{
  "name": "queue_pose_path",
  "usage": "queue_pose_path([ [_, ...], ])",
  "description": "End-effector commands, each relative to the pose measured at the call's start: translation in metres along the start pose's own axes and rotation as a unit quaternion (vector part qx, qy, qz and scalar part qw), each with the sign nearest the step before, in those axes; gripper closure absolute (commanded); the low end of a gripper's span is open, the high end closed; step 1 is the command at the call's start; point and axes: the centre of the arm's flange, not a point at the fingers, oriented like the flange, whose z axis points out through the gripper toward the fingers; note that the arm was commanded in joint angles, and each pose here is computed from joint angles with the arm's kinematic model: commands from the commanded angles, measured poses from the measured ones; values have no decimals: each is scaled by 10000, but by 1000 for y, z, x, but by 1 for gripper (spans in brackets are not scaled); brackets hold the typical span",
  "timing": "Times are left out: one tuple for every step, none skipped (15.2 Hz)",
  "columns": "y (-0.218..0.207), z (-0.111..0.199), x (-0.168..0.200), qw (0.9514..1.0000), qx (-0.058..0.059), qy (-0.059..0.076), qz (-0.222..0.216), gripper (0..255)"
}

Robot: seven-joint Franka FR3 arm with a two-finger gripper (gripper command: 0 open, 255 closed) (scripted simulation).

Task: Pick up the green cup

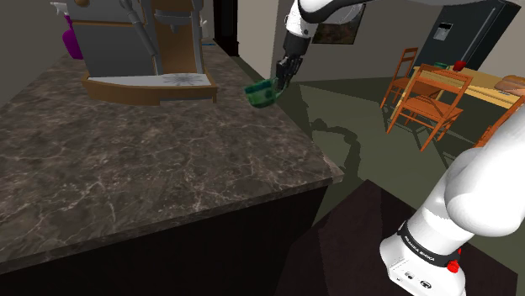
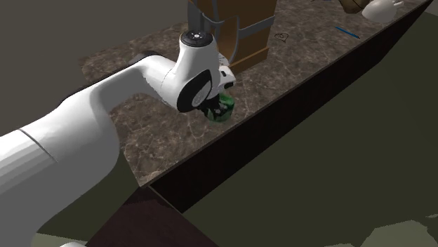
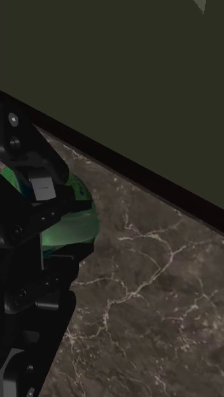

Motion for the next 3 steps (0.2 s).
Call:
queue_pose_path([
  [0, -12, 2, 10000, -1, 5, 1, 255],
  [0, -13, 2, 10000, -1, 5, 1, 255],
  [0, -13, 2, 10000, -1, 5, 1, 255],
])
